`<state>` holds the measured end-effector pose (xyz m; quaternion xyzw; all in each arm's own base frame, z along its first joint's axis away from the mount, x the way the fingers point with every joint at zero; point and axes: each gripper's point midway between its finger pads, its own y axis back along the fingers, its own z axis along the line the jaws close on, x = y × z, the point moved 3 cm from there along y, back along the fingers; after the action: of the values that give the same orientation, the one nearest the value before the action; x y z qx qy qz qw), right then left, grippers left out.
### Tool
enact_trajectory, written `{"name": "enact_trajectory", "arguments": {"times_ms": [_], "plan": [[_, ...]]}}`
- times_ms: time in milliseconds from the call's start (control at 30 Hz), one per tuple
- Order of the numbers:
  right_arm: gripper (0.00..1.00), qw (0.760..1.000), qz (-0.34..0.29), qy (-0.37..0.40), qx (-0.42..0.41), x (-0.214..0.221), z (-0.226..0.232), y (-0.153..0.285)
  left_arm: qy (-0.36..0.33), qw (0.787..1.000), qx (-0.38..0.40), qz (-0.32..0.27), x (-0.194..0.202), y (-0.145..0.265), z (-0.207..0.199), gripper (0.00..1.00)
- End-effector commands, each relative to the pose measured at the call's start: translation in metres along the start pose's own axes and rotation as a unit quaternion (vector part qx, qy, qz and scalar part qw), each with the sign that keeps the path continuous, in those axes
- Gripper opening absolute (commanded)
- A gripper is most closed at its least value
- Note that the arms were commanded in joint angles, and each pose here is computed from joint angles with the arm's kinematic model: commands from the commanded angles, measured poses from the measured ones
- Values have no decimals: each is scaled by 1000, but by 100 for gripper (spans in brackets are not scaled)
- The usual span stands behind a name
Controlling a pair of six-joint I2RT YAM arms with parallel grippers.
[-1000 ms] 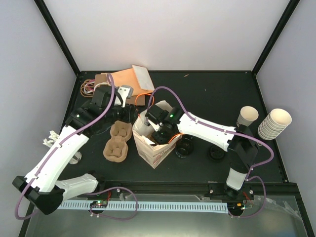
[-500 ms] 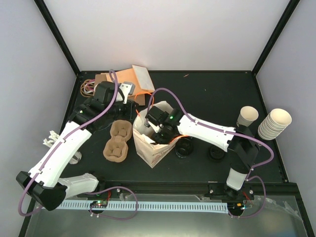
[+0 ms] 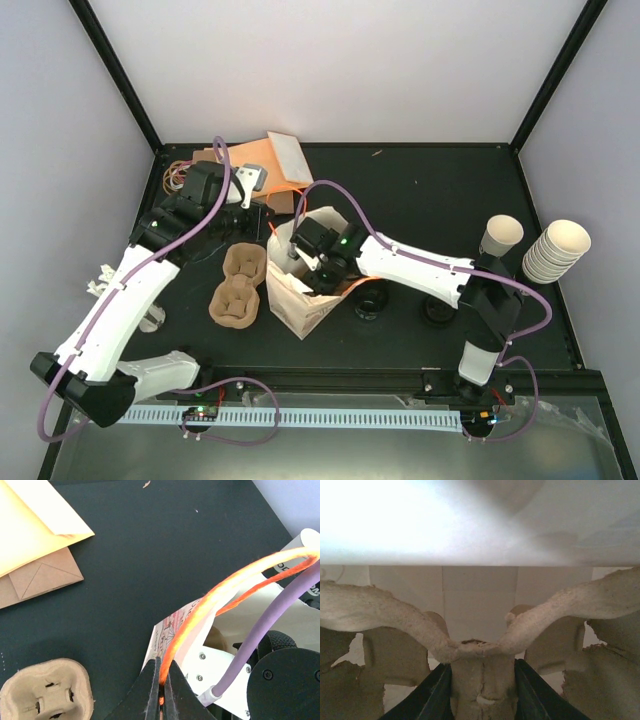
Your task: Pack the takeout coffee
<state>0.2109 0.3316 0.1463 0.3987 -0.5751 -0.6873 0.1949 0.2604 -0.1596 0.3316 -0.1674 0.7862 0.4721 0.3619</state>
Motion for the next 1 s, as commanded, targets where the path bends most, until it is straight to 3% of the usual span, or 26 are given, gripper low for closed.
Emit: {"name": "enact_trajectory", "arguments": {"times_ms": [0,533,967], "plan": [[33,1000,-2,8,4,-5,5,-2,5,1000,1,-9,-1,11,4,2],[33,1000,-7,21,16,-16,12,-16,32,999,-3,1,11,15,21,2],[33,999,15,33,18,-10,12,-34,28,999,37,0,10,14,11,2]]}}
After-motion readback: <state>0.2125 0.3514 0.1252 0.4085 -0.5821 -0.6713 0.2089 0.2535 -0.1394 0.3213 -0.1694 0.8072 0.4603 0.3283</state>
